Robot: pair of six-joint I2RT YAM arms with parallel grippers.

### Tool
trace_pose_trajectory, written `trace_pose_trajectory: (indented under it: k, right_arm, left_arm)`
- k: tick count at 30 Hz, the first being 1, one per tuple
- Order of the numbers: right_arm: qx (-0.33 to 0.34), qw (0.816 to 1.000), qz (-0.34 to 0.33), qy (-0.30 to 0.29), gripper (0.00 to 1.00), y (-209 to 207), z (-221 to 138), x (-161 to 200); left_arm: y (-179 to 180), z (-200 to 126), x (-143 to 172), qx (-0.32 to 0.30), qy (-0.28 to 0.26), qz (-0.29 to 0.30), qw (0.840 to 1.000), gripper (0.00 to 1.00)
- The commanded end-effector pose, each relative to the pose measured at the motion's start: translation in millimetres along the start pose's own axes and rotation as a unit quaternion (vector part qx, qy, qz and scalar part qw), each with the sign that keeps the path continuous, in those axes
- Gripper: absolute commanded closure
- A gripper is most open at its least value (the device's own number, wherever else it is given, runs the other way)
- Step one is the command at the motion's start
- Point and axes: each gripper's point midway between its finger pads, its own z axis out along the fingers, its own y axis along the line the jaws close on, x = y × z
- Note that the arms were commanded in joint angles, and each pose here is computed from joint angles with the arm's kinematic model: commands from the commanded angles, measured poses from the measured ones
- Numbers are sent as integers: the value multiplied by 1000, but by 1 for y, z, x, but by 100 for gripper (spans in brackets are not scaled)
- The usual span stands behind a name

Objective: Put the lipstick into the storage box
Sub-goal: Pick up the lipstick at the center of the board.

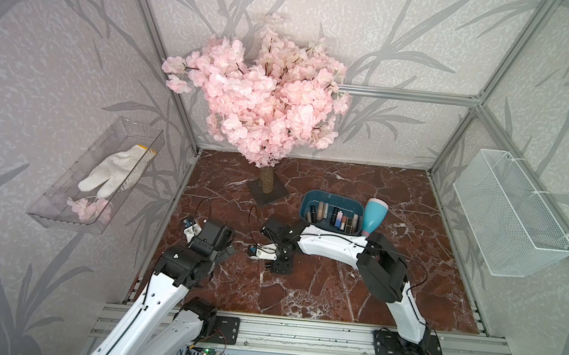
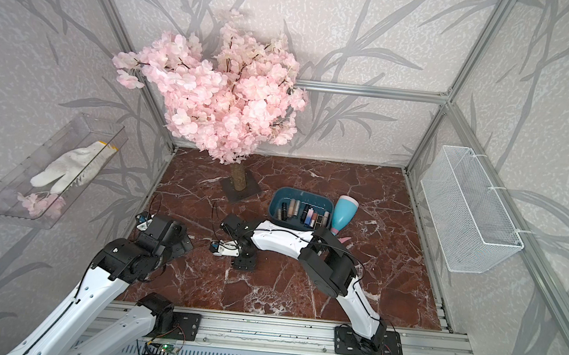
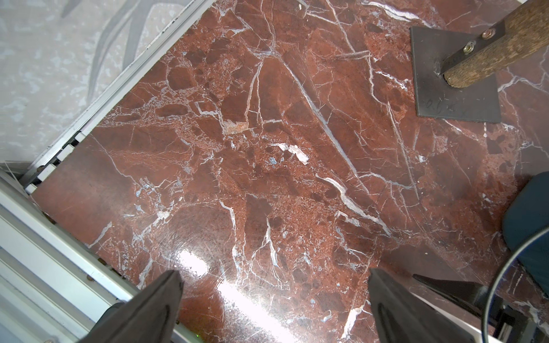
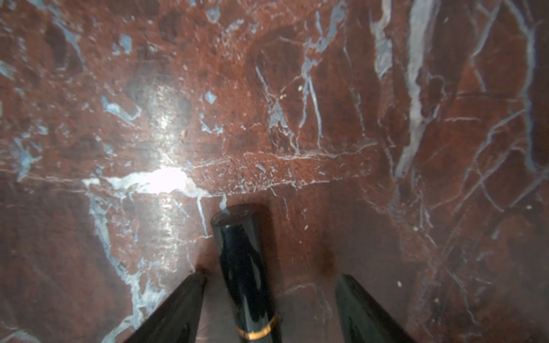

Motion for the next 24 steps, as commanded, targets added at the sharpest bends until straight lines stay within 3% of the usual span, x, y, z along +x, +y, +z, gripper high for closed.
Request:
trace_pose_trajectory:
  k: [1,20,24]
  right_arm:
    - [-28,1000,6,13,27,7,12,6]
    - [-13,1000,14,19,55,0,5,6]
    - [-9,1000,15,17,66,-2,2,4]
  left_arm:
    - [-3,-7,-8,9,-9,3,1000,0]
    - [-5,-1,-5,14,3,-1,1000,0]
    - [-5,0,-4,17,4,-5,1000,0]
